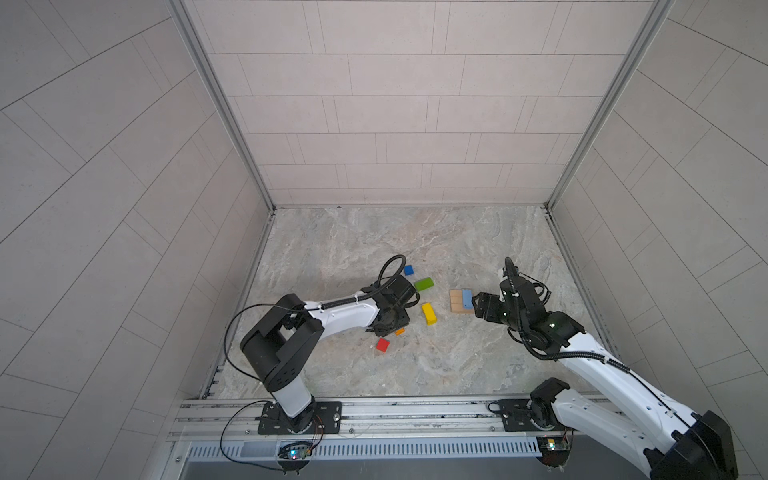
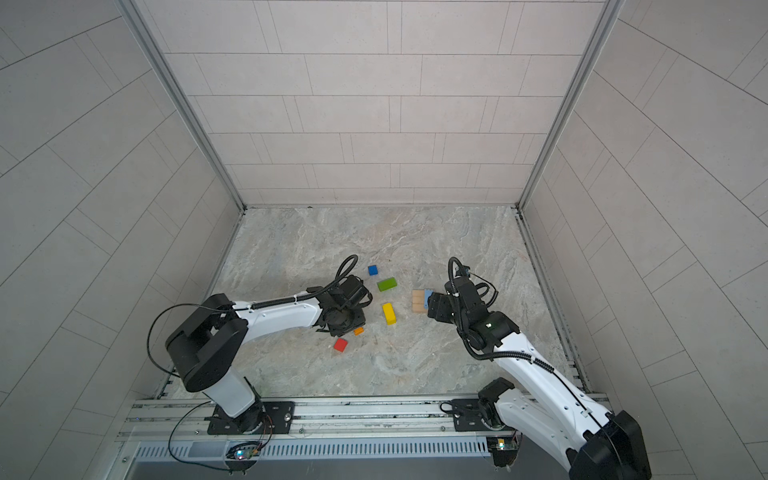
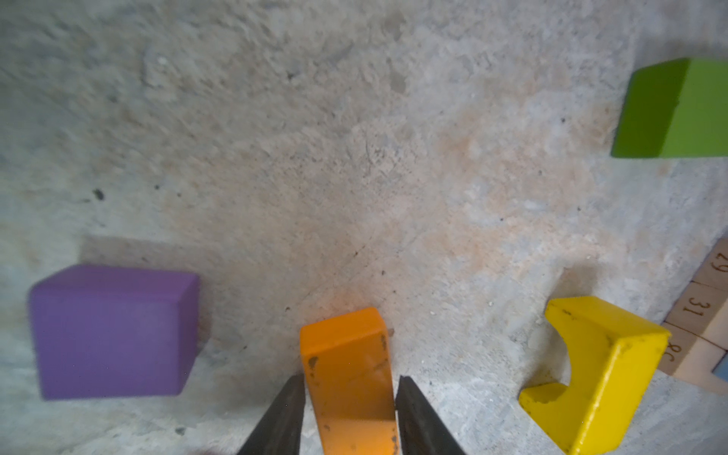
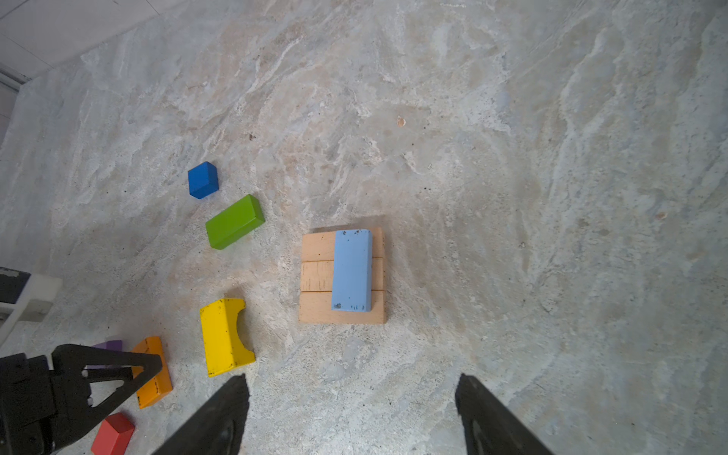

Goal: Build the wood block tower
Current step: 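Grasp the orange bar with the left gripper, then carry the orange bar over the wood stack beside the light-blue bar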

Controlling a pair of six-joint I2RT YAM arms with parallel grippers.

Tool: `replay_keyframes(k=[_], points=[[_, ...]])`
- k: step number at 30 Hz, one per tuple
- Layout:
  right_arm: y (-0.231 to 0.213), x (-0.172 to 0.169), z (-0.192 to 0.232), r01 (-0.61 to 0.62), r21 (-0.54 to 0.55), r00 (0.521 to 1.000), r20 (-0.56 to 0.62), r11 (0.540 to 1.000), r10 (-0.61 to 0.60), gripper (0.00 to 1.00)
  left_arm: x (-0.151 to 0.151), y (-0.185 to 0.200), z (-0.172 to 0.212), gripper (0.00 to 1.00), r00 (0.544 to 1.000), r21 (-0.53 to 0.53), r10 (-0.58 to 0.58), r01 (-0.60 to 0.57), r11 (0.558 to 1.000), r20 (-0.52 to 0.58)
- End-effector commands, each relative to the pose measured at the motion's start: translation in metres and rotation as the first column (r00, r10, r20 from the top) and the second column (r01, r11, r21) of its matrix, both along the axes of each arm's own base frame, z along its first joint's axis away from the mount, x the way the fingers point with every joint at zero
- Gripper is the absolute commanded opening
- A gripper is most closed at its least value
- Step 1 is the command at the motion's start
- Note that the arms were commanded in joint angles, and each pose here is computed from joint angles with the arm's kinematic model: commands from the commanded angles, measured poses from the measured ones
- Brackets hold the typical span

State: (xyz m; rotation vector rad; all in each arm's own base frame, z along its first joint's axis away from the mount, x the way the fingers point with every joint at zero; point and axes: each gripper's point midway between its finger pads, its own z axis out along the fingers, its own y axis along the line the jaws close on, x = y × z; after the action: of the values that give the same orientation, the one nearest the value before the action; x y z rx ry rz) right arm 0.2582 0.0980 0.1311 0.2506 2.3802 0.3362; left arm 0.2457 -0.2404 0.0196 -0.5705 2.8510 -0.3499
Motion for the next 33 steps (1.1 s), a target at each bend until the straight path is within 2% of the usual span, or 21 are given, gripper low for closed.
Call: replay_keyframes(k=[1, 10, 14, 19, 27, 33], points=[[-0.003, -0.002, -0.004, 0.014, -0.008, 1.0, -0.008, 1.0, -0.014, 0.84, -0.006, 0.008, -0.007, 0.41, 1.0, 0.047, -0.019, 0.02, 0.999, -0.012], [-0.003, -0.002, -0.005, 0.012, -0.01, 1.0, -0.008, 1.0, -0.012, 0.83, -0.004, 0.007, 0.003, 0.29, 0.998, 0.06, -0.07, 0.07, 0.996, -0.002], [-0.003, -0.002, -0.005, 0.011, -0.011, 1.0, -0.009, 1.0, -0.011, 0.83, 0.0, 0.008, 0.014, 0.29, 0.994, 0.086, -0.109, 0.107, 0.991, 0.019], [-0.003, -0.001, -0.006, 0.01, -0.014, 1.0, -0.01, 1.0, -0.01, 0.83, 0.008, -0.003, 0.038, 0.29, 0.983, 0.055, -0.167, 0.163, 0.985, 0.073], [-0.006, 0.003, -0.015, -0.059, -0.093, 0.997, -0.046, 0.994, 0.055, 0.84, 0.023, -0.029, 0.091, 0.29, 0.943, 0.011, -0.287, 0.289, 0.957, 0.166], [-0.016, 0.018, -0.005, -0.042, -0.077, 0.998, -0.048, 0.996, 0.039, 0.84, 0.035, -0.054, 0.119, 0.3, 0.912, -0.02, -0.34, 0.354, 0.935, 0.23]])
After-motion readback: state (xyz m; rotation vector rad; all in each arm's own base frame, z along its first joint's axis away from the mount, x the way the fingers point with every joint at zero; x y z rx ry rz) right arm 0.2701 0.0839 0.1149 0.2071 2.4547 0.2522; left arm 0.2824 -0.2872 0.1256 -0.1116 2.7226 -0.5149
